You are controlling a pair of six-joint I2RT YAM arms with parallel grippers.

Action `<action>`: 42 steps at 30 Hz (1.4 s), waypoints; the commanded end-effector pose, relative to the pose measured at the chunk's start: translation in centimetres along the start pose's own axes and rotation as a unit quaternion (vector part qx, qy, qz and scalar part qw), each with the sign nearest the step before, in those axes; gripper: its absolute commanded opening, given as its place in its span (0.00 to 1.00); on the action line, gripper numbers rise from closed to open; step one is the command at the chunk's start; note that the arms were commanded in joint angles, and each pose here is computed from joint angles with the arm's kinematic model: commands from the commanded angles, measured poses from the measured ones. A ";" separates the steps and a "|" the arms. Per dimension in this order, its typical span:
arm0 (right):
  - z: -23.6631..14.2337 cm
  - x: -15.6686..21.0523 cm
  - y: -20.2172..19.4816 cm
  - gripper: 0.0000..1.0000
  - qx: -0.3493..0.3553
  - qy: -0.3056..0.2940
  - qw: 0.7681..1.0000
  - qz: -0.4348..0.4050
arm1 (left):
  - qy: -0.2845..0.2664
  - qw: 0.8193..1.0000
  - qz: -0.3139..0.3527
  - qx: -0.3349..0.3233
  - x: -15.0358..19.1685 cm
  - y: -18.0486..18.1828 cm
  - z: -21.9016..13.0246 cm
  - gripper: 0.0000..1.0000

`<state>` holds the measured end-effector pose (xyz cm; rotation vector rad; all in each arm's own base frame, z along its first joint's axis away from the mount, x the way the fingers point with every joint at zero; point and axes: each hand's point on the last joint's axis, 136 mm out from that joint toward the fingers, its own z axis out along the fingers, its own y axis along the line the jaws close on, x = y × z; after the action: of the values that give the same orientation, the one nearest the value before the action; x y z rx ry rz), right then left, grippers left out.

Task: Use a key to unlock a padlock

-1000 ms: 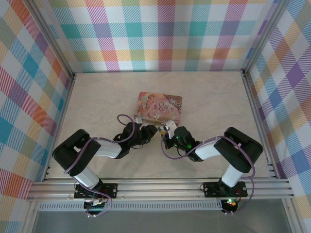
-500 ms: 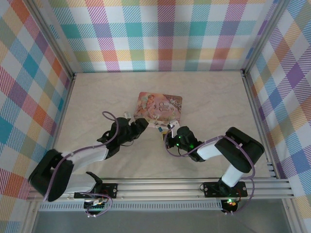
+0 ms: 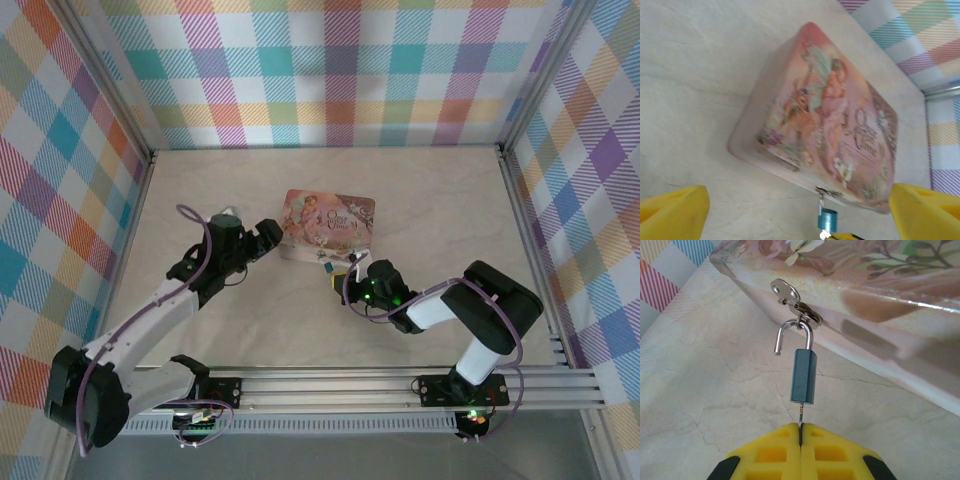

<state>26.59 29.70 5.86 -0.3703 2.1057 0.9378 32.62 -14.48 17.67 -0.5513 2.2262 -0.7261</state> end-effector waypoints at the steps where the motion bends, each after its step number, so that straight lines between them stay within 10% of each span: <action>1: -0.1 -0.2 0.3 0.00 -0.018 -0.008 1.000 0.017 | 0.029 0.999 0.032 -0.021 -0.9 0.4 1.3 0.94; 22: 0.7 0.7 0.1 0.00 -0.035 0.005 0.997 0.067 | 0.113 0.988 0.080 -0.063 -2.7 0.6 13.3 0.96; 42: 0.5 2.0 0.1 0.00 -0.036 0.036 0.992 0.119 | 0.140 0.981 0.034 -0.127 2.7 7.4 11.5 0.96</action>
<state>26.04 30.14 4.46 -0.2008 2.2001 1.1259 41.42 -16.36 8.16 -0.4333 2.4914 -0.6128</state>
